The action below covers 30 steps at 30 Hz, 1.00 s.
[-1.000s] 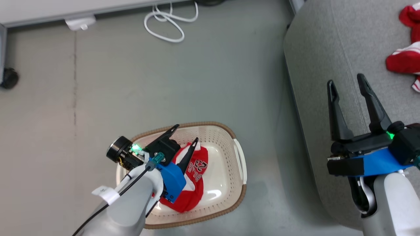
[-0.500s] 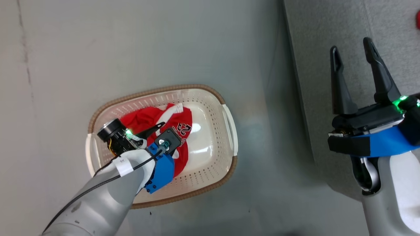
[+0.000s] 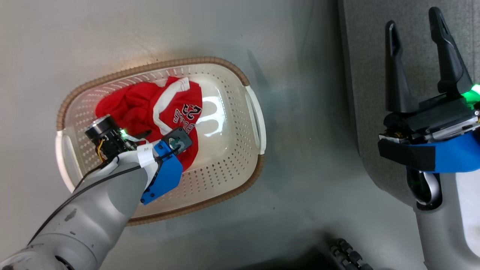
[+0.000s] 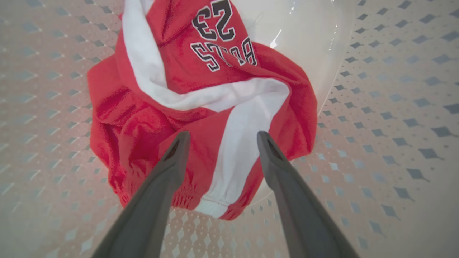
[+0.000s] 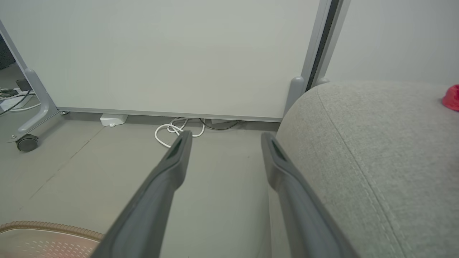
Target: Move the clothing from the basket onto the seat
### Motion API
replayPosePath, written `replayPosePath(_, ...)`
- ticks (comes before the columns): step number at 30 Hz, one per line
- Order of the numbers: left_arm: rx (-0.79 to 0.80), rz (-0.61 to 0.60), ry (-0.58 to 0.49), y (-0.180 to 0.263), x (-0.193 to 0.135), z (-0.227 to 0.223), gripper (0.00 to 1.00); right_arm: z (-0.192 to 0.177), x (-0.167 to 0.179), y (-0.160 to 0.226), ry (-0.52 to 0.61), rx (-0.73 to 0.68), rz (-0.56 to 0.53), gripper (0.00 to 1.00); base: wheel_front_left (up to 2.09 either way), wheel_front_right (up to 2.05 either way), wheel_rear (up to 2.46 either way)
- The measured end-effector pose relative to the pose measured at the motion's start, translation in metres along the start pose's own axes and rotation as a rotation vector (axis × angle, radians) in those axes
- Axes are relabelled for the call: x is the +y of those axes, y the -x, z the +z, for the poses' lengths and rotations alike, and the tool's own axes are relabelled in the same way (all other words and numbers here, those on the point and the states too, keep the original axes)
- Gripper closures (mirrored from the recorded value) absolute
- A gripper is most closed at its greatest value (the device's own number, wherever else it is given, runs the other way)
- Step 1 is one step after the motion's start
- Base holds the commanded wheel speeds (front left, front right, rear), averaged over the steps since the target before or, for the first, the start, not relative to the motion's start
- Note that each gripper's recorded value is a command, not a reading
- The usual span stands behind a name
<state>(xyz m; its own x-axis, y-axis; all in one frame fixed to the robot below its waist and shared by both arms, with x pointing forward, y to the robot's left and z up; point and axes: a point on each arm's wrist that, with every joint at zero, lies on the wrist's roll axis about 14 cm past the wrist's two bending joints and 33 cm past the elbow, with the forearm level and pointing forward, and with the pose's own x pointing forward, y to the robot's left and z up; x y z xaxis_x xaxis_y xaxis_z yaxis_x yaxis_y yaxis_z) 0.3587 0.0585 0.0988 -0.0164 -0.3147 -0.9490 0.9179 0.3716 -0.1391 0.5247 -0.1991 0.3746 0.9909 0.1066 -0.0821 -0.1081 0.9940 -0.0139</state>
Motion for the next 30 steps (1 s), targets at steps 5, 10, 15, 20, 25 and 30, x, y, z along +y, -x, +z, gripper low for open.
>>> replayPosePath(5, 0.076, -0.022, -0.046, -0.02, 0.003, -0.014, 0.0, -0.019, -0.005, -0.002, 0.013, 0.029, -0.008, 0.0, 0.0, 0.0, 0.0)
replayPosePath(10, 0.14, -0.046, -0.078, -0.037, 0.001, -0.028, 0.0, -0.033, -0.008, -0.003, 0.022, 0.05, -0.014, 0.0, 0.0, 0.0, 0.0)
replayPosePath(15, 0.161, -0.056, -0.094, -0.051, 0.004, -0.032, 0.0, -0.043, -0.009, -0.003, 0.034, 0.061, -0.016, 0.0, 0.0, 0.0, 0.0)
replayPosePath(20, 0.159, -0.076, -0.091, -0.061, -0.002, -0.035, 0.0, -0.05, -0.014, -0.001, 0.046, 0.073, -0.026, 0.0, 0.0, 0.0, 0.0)
replayPosePath(25, 0.15, -0.082, -0.094, -0.065, -0.003, -0.035, 0.55, -0.052, -0.015, 0.0, 0.053, 0.074, -0.029, 0.0, 0.0, 0.0, 0.0)
replayPosePath(30, 0.139, -0.072, -0.097, -0.066, 0.002, -0.032, 1.0, -0.05, -0.016, 0.0, 0.062, 0.07, -0.03, 0.0, 0.0, 0.0, 0.0)
